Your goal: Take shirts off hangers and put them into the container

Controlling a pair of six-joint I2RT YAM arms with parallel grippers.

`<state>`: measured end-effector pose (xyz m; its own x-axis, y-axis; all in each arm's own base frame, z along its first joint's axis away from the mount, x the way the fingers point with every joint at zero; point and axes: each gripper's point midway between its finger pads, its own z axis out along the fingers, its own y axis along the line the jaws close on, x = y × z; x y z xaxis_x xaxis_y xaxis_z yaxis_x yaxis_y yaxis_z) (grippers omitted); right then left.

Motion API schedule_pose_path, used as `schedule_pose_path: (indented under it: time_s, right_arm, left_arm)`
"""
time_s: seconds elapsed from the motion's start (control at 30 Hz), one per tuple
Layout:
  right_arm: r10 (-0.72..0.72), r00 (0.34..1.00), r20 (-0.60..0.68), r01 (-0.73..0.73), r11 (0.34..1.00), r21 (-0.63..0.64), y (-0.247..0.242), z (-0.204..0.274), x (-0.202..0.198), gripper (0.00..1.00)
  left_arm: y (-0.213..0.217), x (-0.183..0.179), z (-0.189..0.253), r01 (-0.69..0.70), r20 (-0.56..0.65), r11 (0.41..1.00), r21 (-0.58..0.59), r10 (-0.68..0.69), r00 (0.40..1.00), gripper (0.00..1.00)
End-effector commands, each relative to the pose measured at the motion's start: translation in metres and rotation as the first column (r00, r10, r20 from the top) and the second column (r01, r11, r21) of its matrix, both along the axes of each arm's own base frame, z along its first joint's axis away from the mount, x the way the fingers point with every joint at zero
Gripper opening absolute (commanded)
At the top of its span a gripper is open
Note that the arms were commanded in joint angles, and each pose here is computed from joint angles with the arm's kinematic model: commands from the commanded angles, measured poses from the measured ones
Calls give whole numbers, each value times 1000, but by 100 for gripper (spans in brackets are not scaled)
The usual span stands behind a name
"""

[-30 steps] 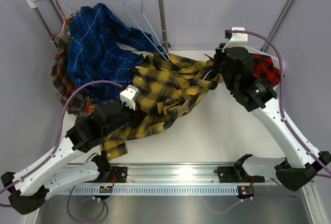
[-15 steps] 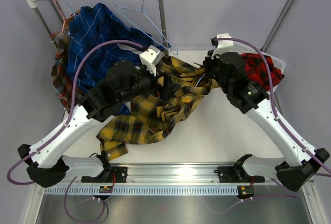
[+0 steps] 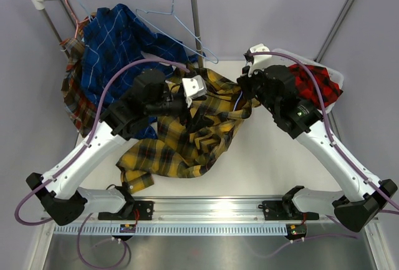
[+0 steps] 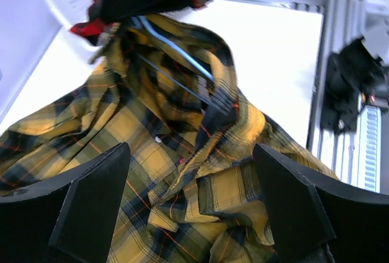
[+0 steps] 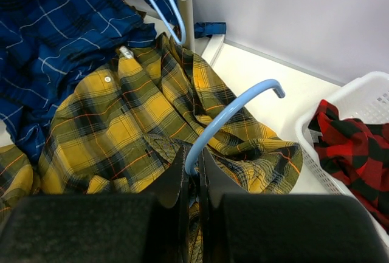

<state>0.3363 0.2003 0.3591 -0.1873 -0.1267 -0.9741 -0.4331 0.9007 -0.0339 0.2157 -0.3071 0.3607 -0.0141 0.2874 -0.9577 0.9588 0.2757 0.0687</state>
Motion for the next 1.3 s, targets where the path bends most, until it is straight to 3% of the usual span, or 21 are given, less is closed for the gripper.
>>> schedule_pose_path:
  time_s: [0.0,0.3,0.43,0.57,0.6,0.67,0.87,1.0,1.27]
  right_arm:
    - [62,991,115,-68,996,53,7,39,-10,0]
    - [83,989,123,-91,994,66,11,45,-12,0]
    - [83,989,125,-91,994,65,11,46,-12,0]
    - [56,991,125,-63,996,55,7,44,-9,0]
    - [38,992,121,-45,998,50,5,42,-7,0]
    - [23,993,119,-29,998,49,3,40,-5,0]
    - [-161,983,90,160,987,27,-23,33,12,0]
    - [-354,933,60,355,935,-7,-54,31,25,0]
    - [-541,841,4,541,841,29,-84,39,32,0]
  left_arm:
    - [-7,-22,-4,170,16,985,5,-170,985,86]
    - [-27,-15,-44,227,-122,973,47,-220,968,77]
    - [-32,-10,-50,226,-151,973,52,-216,965,65]
    - [-32,-15,-45,231,-170,972,34,-222,960,27]
    - [-31,-16,-45,228,-173,973,34,-219,960,12]
    - [-27,-20,-43,226,-167,974,29,-218,962,0]
    - [-7,-35,-22,183,-143,983,6,-181,973,0]
    - [11,-47,-5,151,-100,988,-7,-151,983,0]
    - [38,-70,-1,118,-71,993,-33,-120,990,0]
